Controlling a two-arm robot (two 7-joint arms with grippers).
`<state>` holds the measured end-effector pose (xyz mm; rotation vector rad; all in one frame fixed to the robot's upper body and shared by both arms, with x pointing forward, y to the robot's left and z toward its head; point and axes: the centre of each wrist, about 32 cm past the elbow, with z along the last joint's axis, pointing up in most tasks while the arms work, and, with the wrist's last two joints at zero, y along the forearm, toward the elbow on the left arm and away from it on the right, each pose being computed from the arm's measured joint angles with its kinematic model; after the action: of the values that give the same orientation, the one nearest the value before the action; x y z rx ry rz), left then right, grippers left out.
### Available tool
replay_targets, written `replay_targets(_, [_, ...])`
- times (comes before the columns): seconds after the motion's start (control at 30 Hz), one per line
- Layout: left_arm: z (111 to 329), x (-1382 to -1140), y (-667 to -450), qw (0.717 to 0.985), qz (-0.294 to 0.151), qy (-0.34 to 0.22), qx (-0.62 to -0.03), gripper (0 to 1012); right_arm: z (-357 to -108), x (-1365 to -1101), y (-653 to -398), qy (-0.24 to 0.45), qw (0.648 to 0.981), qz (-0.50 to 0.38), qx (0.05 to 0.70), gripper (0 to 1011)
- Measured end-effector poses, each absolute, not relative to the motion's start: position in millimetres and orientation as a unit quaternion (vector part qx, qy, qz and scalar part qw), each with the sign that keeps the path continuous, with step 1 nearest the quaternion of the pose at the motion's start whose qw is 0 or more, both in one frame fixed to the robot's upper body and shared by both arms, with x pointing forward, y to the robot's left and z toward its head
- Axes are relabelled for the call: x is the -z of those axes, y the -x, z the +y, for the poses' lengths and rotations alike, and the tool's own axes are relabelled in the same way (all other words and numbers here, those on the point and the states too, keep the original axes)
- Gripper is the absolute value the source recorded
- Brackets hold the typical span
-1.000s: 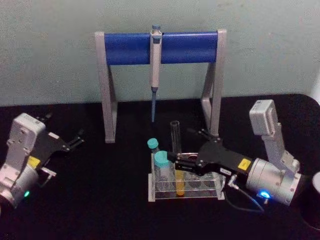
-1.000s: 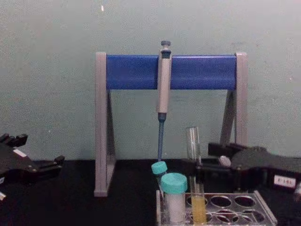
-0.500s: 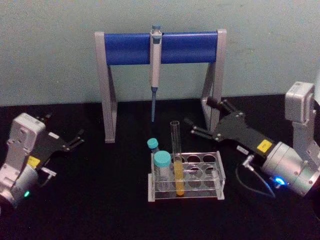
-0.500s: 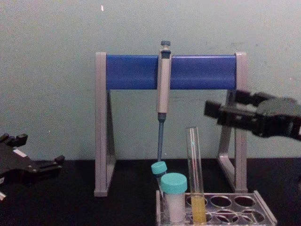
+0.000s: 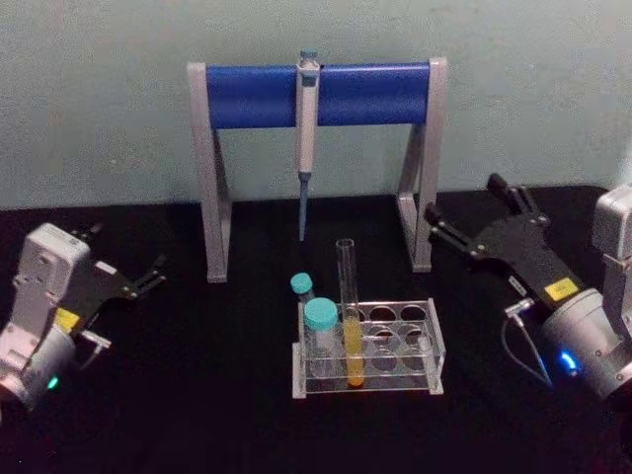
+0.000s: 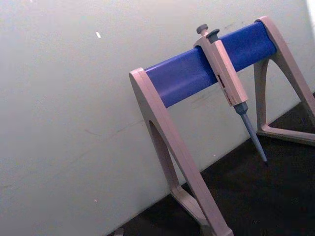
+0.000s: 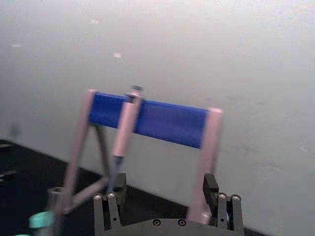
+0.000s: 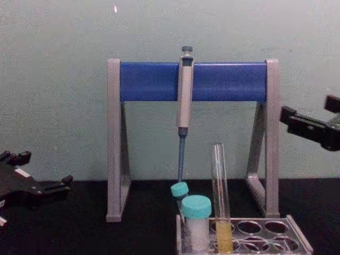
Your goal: Pick up the test tube from the test tube rack, shake it, then place it back into the test tube rack.
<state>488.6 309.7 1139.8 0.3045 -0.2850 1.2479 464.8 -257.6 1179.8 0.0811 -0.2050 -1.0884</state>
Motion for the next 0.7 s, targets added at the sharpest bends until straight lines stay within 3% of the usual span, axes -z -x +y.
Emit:
replay_targets(0.23, [310, -1140, -489, 0.791, -0.132, -0.142, -0.58, 1001, -254, -1161, -461, -0.034, 0.815, -0.076, 0.573, 1000])
replay_targets(0.7, [310, -1140, -489, 0.791, -0.132, -0.141, -0.58, 1001, -251, -1127, -459, 0.011, 0.795, -0.021, 0.606, 1000])
